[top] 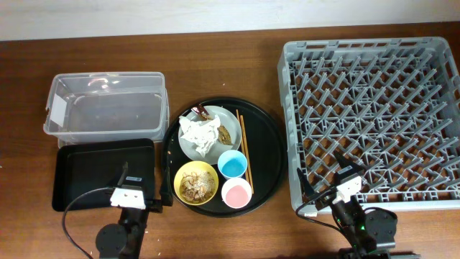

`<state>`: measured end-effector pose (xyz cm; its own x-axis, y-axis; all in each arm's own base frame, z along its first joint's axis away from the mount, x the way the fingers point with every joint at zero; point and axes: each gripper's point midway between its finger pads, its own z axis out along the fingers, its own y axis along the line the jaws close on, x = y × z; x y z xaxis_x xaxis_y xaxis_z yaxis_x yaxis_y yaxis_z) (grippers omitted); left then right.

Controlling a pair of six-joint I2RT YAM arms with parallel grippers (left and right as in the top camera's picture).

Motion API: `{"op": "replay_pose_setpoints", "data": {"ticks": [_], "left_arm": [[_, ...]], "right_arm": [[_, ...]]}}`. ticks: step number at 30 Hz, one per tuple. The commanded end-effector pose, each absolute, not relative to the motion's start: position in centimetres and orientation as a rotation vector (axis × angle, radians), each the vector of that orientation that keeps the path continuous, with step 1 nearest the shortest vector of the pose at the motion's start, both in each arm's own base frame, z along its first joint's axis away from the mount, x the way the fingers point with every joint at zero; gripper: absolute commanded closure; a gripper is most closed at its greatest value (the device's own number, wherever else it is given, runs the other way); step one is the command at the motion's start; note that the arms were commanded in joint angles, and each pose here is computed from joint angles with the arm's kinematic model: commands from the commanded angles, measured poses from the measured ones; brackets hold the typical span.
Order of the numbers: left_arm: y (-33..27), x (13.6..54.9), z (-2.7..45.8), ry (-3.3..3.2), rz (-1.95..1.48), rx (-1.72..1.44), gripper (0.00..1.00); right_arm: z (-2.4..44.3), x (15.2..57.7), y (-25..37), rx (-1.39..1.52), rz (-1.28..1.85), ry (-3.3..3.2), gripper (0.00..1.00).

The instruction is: Sort waste into correct bins and load items into the dishwasher rack

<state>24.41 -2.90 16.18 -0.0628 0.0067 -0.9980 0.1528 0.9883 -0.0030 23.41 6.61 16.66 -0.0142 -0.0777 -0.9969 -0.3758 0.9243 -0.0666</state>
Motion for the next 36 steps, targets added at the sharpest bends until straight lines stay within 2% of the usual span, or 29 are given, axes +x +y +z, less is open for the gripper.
{"op": "replay_pose_setpoints", "data": {"ticks": [1, 6, 10, 14, 19, 22, 24, 27, 29, 30, 31, 32, 33, 34, 36], "left_arm": [[-3.7, 24.3, 16.1, 1.625, -0.15, 0.169, 0.01], [-5.0, 24.0, 17.5, 1.567, -0.218, 0.218, 0.01], [-5.0, 23.2, 22.9, 1.473, -0.266, 0.171, 0.01], [-5.0, 24.0, 25.5, 1.778, -0.293, 0.145, 0.01], [-5.6, 26.8, 26.8, 2.237, -0.35, 0.129, 0.01], [-10.7, 28.1, 29.0, 2.245, -0.738, 0.255, 0.01], [-13.9, 28.8, 25.1, 2.39, -0.828, 0.336, 0.01], [-17.2, 28.6, 19.7, 2.581, -0.734, 0.463, 0.02], [-19.4, 28.2, 14.2, 2.754, -0.583, 0.526, 0.09], [-20.2, 28.1, 12.1, 2.815, -0.543, 0.539, 0.24], [-20.6, 28.3, 10.0, 2.862, -0.495, 0.546, 0.32], [-21.2, 28.6, 7.8, 2.897, -0.471, 0.567, 0.5], [-21.3, 28.6, 6.0, 2.934, -0.417, 0.579, 0.75], [-21.0, 29.0, 5.2, 2.945, -0.373, 0.571, 0.84], [-21.2, 29.3, 5.3, 2.93, -0.378, 0.563, 0.9]], "right_arm": [[16.9, 23.5, 6.4, -0.355, 0.235, 1.56, 0.01], [18.3, 22.5, 8.5, -0.391, 0.405, 1.513, 0.01], [23.9, 21.0, 8.3, -0.3, 0.482, 1.512, 0.01], [29.0, 20.8, 7.7, -0.232, 0.483, 1.726, 0.01], [29.8, 23.3, 6.7, -0.222, 0.419, 2.173, 0.01], [29.2, 24.3, 8.0, -0.227, 0.549, 2.333, 0.01], [28.7, 25.2, 9.5, -0.253, 0.682, 2.38, 0.01], [28.8, 25.7, 9.7, -0.24, 0.713, 2.375, 0.01], [29.3, 25.5, 9.7, -0.206, 0.717, 2.36, 0.02], [29.7, 25.1, 9.7, -0.211, 0.714, 2.348, 0.01], [30.0, 24.6, 9.7, -0.214, 0.711, 2.339, 0.01], [30.3, 23.8, 9.7, -0.218, 0.71, 2.328, 0.01], [30.8, 23.2, 9.6, -0.224, 0.705, 2.307, 0.01], [31.0, 22.9, 9.6, -0.226, 0.704, 2.302, 0.01], [31.0, 22.7, 9.6, -0.226, 0.704, 2.302, 0.0]]}}
